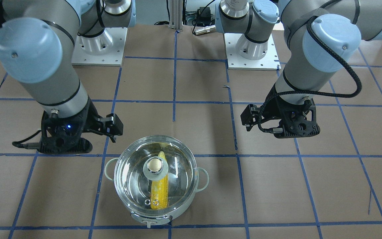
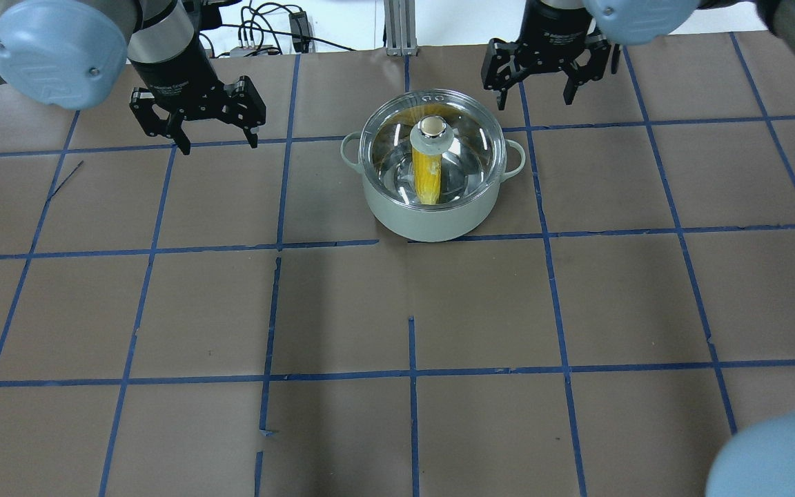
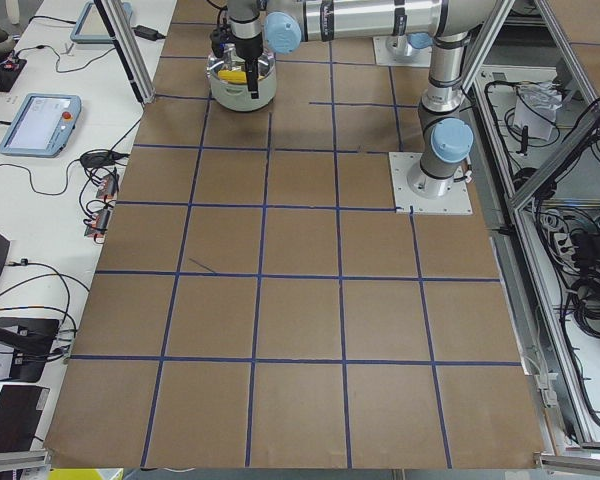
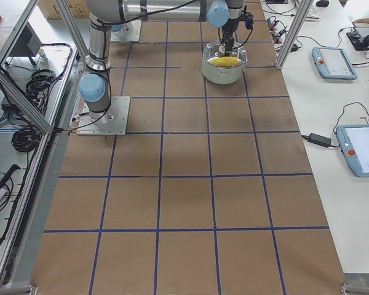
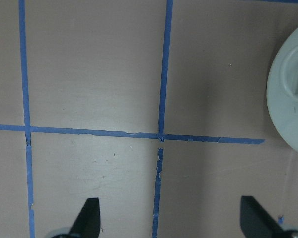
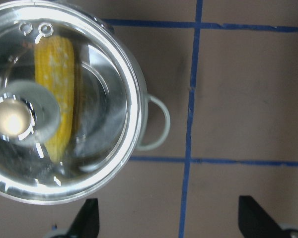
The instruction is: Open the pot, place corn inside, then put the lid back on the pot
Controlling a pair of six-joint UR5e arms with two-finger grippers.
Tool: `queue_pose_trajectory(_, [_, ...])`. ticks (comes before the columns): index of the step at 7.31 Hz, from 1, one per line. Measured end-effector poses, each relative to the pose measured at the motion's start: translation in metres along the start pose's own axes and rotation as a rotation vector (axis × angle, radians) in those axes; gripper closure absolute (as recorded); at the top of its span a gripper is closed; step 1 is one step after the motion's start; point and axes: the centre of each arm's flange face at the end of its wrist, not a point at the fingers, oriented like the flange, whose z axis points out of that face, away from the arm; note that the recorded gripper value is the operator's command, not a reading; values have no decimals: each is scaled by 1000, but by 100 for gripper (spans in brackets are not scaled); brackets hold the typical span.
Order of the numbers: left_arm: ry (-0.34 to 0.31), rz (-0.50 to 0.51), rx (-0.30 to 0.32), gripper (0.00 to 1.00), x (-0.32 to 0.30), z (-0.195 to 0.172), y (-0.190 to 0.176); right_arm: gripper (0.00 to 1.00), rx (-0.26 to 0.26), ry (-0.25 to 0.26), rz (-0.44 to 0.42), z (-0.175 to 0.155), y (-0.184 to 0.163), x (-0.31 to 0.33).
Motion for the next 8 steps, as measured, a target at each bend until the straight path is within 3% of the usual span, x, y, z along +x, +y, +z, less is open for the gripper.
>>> queue_pose_trajectory(1, [0, 0, -1, 0, 0, 0, 0, 0, -31, -3, -19, -16, 33, 8])
queue_pose_trajectory(3, [2, 1, -1, 0, 0, 1, 0, 0, -46, -9, -26, -32, 73, 15])
queue_pose_trajectory(8, [5, 2, 0, 0, 0, 1, 0, 0, -50, -2, -29, -35, 82, 16])
